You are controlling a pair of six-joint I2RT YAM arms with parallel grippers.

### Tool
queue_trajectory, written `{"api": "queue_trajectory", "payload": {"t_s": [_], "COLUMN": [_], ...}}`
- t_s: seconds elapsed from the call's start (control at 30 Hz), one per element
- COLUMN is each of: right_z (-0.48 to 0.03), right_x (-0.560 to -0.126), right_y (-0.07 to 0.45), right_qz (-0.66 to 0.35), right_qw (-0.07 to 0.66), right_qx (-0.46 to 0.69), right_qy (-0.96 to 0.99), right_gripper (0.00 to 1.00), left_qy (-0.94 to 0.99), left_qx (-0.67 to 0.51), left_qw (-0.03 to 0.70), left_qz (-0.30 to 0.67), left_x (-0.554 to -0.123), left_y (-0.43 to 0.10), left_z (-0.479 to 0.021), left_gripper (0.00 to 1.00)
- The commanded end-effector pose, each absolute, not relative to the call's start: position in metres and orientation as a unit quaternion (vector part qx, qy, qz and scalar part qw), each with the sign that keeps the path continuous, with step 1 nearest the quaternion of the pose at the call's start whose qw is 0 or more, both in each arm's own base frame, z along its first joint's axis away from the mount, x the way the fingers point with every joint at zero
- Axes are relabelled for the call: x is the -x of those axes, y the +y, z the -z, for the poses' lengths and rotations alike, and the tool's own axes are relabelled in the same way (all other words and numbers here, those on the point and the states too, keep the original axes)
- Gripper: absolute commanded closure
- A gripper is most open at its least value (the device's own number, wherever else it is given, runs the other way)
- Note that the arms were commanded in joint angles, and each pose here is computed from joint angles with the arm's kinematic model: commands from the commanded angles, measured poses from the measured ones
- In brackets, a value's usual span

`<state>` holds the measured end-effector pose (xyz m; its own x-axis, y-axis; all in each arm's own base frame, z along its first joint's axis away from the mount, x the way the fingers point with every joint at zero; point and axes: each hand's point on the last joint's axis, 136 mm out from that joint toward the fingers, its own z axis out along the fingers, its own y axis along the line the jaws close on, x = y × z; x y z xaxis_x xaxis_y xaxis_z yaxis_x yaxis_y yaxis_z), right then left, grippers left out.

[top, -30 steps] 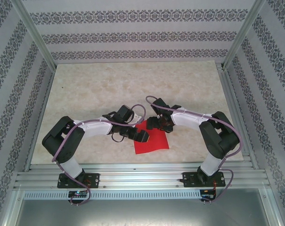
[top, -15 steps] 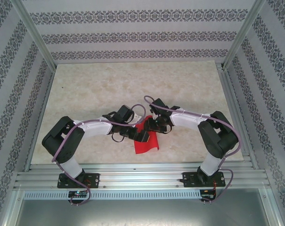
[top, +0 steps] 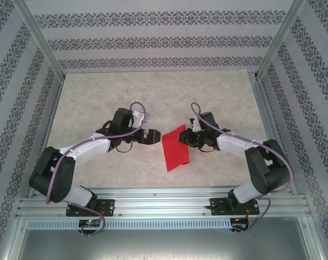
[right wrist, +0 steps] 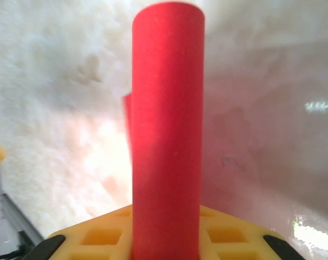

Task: Fold a paper plane with a square sheet of paper (fold left side to right side)
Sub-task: Pick up the square sheet of paper from the bottom-center of the table, then place a square sheet of paper at the center of the table.

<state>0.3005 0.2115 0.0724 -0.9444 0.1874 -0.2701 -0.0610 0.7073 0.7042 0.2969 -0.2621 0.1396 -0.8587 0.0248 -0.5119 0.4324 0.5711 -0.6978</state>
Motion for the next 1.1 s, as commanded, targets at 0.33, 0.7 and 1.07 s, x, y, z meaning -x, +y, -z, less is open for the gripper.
{"api": "queue_trajectory", "payload": {"t_s": [0.33,0.7,1.07], "right_z": [-0.261,-0.344,-0.359], "right_x": [-0.322,-0.299,-0.289], "right_y": [0.206,0.227,0.241], "right_qz": [-0.614,-0.684,-0.680], "right_qw": [0.345,0.352,0.351], "right_qx": [0.077,0.143,0.164], "right_qy": [0.705,0.623,0.622], "right_gripper": [0.77,0.79,0.78], "left_qy": [0.758,0.711,0.666], "left_qx": [-0.171,-0.203,-0.248], "left_qw": [0.269,0.264,0.271], "left_qz": [0.569,0.620,0.650], "left_x": [-0.319,-0.323,-0.301], "left_y": [-0.269,-0.289,-0.306], "left_z": [-0.239,-0.279,-0.314], "left_gripper": [0.00,0.00,0.15]}}
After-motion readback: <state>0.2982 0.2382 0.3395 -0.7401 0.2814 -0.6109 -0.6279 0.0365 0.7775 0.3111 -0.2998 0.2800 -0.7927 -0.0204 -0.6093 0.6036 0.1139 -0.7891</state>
